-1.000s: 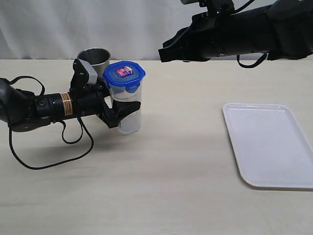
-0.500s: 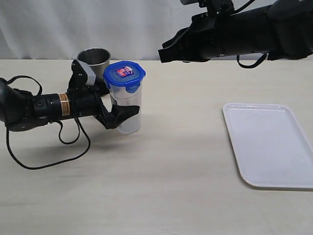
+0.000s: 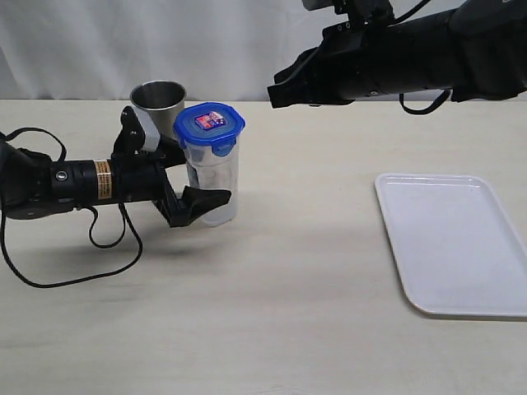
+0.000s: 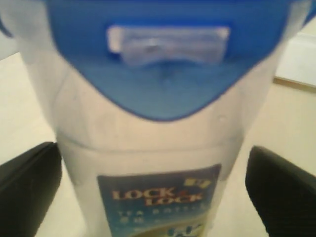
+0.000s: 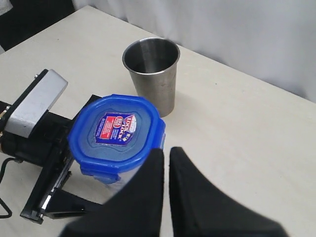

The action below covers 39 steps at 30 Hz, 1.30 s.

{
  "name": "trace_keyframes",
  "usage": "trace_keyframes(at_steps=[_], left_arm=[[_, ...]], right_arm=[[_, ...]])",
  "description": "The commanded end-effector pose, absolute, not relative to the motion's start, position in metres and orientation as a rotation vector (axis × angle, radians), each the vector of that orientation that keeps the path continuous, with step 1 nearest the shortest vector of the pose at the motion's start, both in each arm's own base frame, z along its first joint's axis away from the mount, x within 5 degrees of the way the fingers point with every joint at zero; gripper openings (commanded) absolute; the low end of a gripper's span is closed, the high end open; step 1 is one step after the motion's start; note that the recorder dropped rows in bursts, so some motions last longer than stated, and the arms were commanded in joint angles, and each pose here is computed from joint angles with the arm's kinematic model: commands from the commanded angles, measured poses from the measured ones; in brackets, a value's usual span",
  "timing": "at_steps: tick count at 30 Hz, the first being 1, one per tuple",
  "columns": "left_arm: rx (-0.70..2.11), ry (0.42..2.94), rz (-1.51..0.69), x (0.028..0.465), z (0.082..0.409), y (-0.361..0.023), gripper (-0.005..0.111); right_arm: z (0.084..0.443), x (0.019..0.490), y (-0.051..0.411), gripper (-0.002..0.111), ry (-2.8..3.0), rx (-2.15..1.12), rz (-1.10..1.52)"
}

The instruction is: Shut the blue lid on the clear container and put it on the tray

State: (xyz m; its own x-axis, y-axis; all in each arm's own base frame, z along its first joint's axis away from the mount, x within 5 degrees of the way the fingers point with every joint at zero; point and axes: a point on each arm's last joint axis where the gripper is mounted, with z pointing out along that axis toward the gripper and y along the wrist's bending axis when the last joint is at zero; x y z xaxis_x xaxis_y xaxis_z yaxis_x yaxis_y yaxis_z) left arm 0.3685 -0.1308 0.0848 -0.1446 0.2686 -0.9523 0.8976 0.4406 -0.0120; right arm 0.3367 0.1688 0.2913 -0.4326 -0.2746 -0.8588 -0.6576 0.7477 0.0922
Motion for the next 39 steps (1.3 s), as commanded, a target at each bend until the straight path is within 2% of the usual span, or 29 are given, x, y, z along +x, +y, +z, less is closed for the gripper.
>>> trace_keyframes(at_steps=[1,15,22,33,39], left_arm=[[1.022,1.656,-0.755,0.373,0.090,-0.120,0.105],[1.045,1.688,-0.751,0.374,0.103,-0.089,0.105],[1.043,1.687,-0.745,0.373,0.115,-0.085,0.105],[1.059,1.761,-0.573,0.369,0.134,-0.077,0.105],[1.080,1.727,-0.612,0.361,0.139,-0.079,0.105]], right_arm=[[0.293,0.334,0.168,0.005,2.024,-0.726,0.525],[0.292,0.334,0.168,0.005,2.024,-0.729,0.522],[0.292,0.334,0.168,0.005,2.022,-0.752,0.501],[0.292,0.336,0.166,0.005,2.014,-0.753,0.471],[0.292,0.336,0.166,0.005,2.014,-0.760,0.465]])
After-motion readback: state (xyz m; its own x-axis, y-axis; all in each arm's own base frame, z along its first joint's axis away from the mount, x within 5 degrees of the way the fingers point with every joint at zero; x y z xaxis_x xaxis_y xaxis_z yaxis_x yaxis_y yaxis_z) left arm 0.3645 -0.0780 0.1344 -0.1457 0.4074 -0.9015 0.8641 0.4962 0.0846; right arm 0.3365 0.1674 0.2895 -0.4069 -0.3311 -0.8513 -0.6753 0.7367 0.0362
